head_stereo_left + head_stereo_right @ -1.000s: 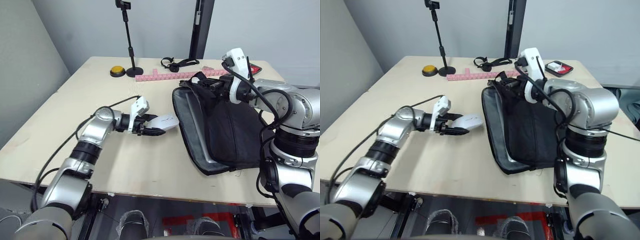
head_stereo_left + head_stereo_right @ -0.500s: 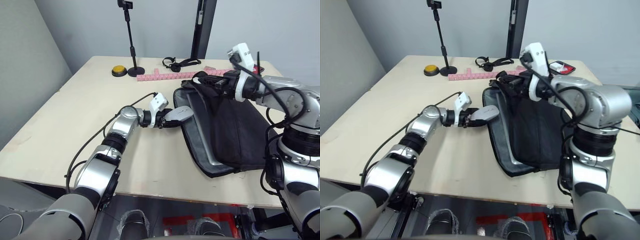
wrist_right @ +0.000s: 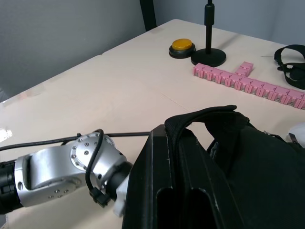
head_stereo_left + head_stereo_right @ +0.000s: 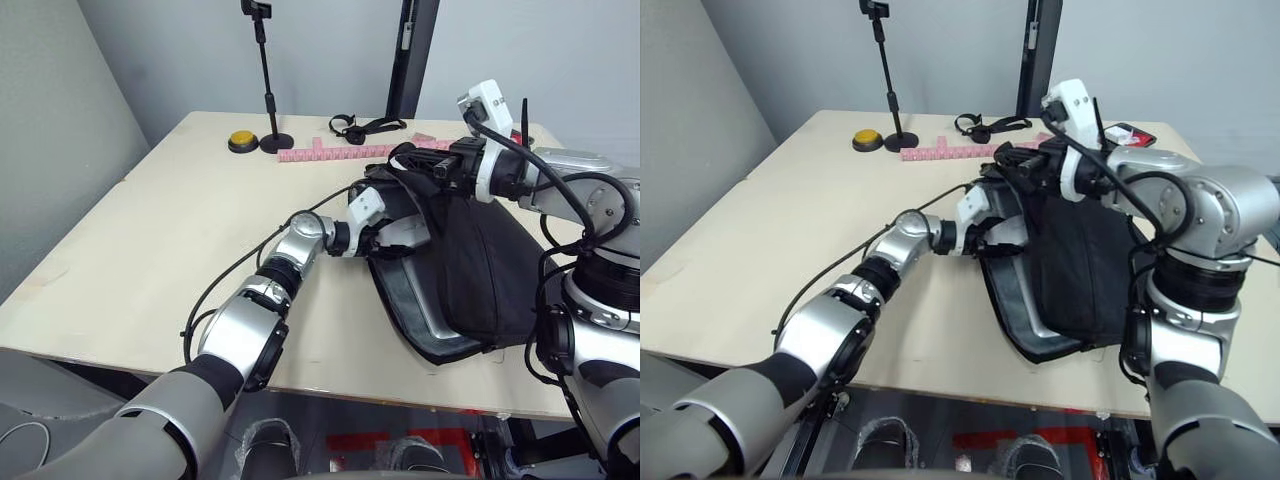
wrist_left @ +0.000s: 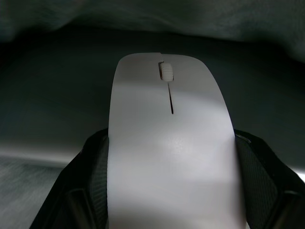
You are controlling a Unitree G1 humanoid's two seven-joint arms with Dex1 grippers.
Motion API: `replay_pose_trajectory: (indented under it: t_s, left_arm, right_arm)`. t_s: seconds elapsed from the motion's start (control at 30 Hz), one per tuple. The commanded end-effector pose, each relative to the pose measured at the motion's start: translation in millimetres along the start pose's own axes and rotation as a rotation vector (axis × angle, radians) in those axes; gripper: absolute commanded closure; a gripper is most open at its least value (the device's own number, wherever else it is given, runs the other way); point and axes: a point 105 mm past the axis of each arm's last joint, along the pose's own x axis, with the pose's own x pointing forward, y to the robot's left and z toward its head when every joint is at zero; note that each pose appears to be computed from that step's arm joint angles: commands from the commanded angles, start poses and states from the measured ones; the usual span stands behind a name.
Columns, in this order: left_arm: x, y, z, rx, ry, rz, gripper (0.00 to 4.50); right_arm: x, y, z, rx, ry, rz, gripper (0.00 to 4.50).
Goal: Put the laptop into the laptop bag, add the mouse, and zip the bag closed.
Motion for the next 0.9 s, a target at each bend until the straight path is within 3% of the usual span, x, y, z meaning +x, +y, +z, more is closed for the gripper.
replay_pose_trajectory:
  t_s: [0.03, 0.43, 0.5, 0.57, 0.8, 0.9]
  left_arm:
    - [9.1, 2.2, 19.6, 0.064, -0.028, 0.02, 1.64]
    - [29.9, -8.0, 17.9, -0.005, -0.053, 0.045, 1.64]
    - [28.8, -6.7, 17.3, -0.069, -0.074, 0.049, 0.59]
    - [28.3, -6.5, 18.9, -0.078, -0.09, 0.049, 0.04]
    - [24.0, -5.8, 21.6, -0.048, -0.127, 0.05, 0.04]
    - [9.4, -1.4, 16.3, -0.04, -0.136, 0.036, 0.04]
  right_arm:
    - [-7.3, 10.2, 18.8, -0.065, -0.082, 0.007, 4.48]
    - [-5.5, 10.8, 15.9, -0.057, -0.079, -0.01, 4.48]
    - [-5.1, 10.3, 15.8, -0.056, -0.078, -0.011, 4.5]
    - [-5.2, 10.2, 15.6, -0.055, -0.077, -0.011, 4.5]
    - [-3.4, 9.8, 14.4, -0.053, -0.072, -0.004, 4.5]
    - [-3.3, 9.0, 13.0, -0.049, -0.068, -0.005, 4.5]
